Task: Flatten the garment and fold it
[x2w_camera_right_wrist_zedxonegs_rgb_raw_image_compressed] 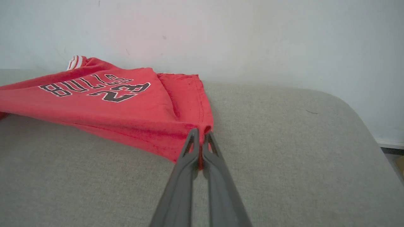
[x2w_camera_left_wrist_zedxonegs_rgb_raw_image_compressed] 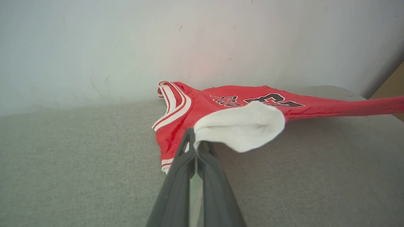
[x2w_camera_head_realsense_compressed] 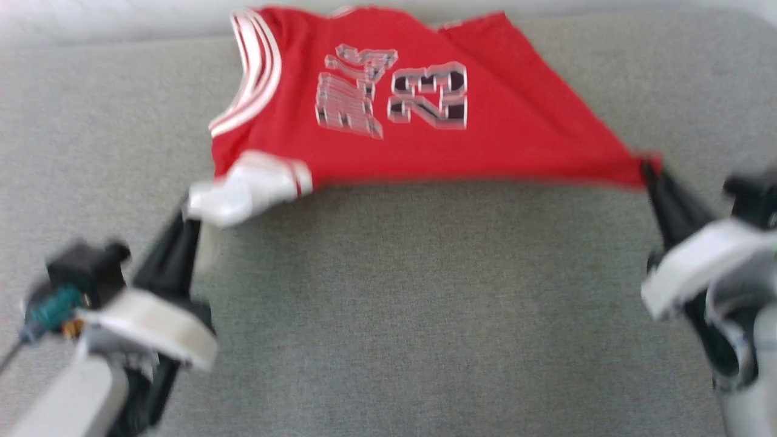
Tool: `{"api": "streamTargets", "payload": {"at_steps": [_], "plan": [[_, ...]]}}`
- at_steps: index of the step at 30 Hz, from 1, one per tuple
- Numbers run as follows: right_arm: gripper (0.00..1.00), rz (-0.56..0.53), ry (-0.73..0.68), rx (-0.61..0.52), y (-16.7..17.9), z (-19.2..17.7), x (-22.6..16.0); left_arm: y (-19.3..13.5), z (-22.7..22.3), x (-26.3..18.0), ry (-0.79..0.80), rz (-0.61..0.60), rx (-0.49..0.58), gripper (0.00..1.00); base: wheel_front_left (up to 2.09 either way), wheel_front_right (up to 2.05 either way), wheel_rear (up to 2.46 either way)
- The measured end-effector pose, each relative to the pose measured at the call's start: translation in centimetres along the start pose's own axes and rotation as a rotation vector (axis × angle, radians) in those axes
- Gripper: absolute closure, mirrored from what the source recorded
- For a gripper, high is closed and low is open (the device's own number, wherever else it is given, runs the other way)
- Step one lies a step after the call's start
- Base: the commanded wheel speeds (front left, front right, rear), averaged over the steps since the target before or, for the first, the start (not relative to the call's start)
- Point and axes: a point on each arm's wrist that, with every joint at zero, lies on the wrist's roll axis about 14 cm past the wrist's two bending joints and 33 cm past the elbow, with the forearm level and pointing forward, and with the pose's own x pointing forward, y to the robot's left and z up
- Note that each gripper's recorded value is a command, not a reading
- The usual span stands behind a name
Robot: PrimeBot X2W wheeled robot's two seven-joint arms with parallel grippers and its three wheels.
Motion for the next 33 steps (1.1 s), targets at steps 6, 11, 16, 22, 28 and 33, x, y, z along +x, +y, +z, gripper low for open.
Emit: {"api": "streamTargets", "payload": {"at_steps": [6, 11, 16, 22, 28, 33], "plan": [[1.00, -0.016, 0.115, 0.032, 0.0, -3.3, -4.3, -0.8, -5.5, -5.7, 0.251, 0.017, -0.055, 1.00, 0.00, 0.00, 0.00], [1.00, -0.018, 0.215, 0.040, 0.0, -5.8, -7.7, -2.7, -9.6, -10.3, 0.465, -0.016, -0.114, 1.00, 0.00, 0.00, 0.00], [1.00, -0.020, 0.328, 0.088, 0.2, -8.5, -10.9, -4.5, -11.4, -13.6, 0.592, -0.039, -0.186, 1.00, 0.00, 0.00, 0.00], [1.00, 0.011, 0.477, 0.128, 1.1, -11.1, -14.8, -6.3, -12.6, -17.2, 0.726, -0.045, -0.276, 1.00, 0.00, 0.00, 0.00], [1.00, 0.027, 0.549, 0.140, 1.2, -11.9, -17.5, -7.0, -12.2, -19.3, 0.783, -0.057, -0.300, 1.00, 0.00, 0.00, 0.00], [1.00, 0.025, 0.530, 0.141, 1.0, -11.1, -17.8, -6.7, -10.6, -18.9, 0.710, -0.046, -0.279, 1.00, 0.00, 0.00, 0.00]]}}
